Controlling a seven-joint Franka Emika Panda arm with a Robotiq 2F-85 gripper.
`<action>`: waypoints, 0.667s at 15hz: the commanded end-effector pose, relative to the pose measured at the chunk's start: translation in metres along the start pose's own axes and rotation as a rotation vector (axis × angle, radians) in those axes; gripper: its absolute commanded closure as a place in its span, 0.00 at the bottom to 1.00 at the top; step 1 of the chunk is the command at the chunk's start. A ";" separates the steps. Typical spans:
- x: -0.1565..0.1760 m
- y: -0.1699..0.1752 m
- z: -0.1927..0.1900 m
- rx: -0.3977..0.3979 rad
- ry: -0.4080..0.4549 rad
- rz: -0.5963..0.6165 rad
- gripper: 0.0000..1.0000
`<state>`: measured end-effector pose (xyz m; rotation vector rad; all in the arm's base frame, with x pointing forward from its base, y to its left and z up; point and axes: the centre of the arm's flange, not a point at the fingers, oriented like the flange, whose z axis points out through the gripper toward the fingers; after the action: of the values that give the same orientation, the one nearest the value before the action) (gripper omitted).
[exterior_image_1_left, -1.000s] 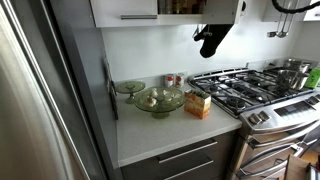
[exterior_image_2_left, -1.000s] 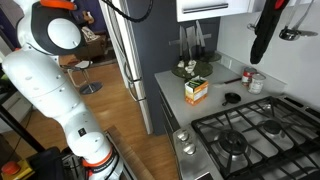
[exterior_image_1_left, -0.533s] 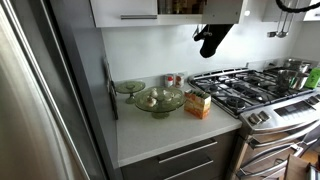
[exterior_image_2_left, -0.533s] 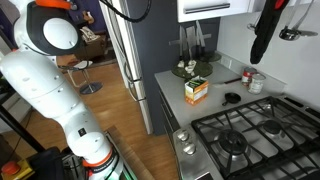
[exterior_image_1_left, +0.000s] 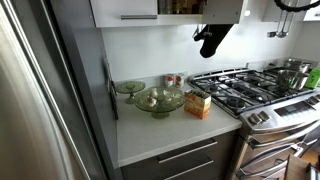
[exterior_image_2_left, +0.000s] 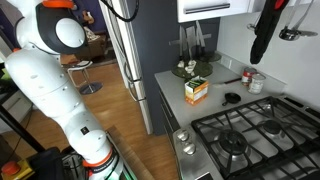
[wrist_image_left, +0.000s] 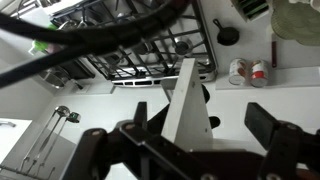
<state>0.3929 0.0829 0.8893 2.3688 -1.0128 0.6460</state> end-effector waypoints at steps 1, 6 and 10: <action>-0.002 -0.003 -0.003 0.013 0.005 0.001 0.00; -0.001 -0.007 -0.003 0.021 0.005 0.002 0.00; -0.025 -0.044 0.006 0.057 -0.123 0.063 0.00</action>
<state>0.4058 0.0991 0.8810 2.4088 -1.0384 0.6587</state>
